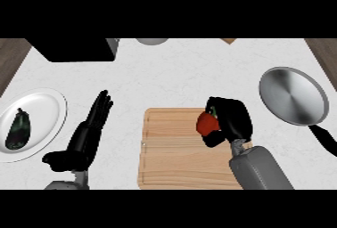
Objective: Pick the bell pepper from the cutting board and place it in the pan
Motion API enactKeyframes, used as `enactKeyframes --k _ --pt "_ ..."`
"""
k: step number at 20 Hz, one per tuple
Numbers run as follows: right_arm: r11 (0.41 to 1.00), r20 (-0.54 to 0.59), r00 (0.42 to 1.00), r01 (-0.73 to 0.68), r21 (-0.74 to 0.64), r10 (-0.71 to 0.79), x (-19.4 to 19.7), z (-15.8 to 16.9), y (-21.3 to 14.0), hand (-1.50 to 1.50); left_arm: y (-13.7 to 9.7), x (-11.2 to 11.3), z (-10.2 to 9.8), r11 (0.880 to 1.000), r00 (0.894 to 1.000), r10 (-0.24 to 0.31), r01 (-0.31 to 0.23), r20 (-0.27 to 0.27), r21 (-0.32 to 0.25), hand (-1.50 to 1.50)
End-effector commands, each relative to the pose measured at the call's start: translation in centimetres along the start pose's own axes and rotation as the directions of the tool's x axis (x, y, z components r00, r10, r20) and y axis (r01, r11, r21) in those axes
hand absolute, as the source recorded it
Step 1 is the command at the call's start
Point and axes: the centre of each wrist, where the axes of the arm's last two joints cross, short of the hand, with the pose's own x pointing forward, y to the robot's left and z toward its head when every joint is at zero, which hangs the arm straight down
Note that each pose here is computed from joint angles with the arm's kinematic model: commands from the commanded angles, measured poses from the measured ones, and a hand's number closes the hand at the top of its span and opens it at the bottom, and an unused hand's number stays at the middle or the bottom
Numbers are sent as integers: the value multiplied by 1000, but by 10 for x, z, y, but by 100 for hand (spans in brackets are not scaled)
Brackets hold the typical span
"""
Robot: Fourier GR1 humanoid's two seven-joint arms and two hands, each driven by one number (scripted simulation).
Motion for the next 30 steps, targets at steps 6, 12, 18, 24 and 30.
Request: enactKeyframes --k 6,12,18,24,30 --pt "913 -32 986 138 -385 -162 -3 39 -69 150 -12 0 5 1000 1000 -1 1 1 5 0" --pt "858 -122 936 243 -453 -330 -13 36 -73 150 -16 -1 2 1000 1000 8 -8 -8 -7 0" --pt "784 -149 892 283 -553 -427 -89 -2 -89 150 -6 6 1 1000 1000 4 -4 2 -27 0" --pt "747 -208 928 102 -657 -310 -158 -14 -101 150 -16 8 -8 999 1000 -7 7 6 -33 0" --pt "643 -219 922 41 -765 -320 -203 -30 -77 150 -3 -4 -13 999 1000 19 -18 6 -28 0"
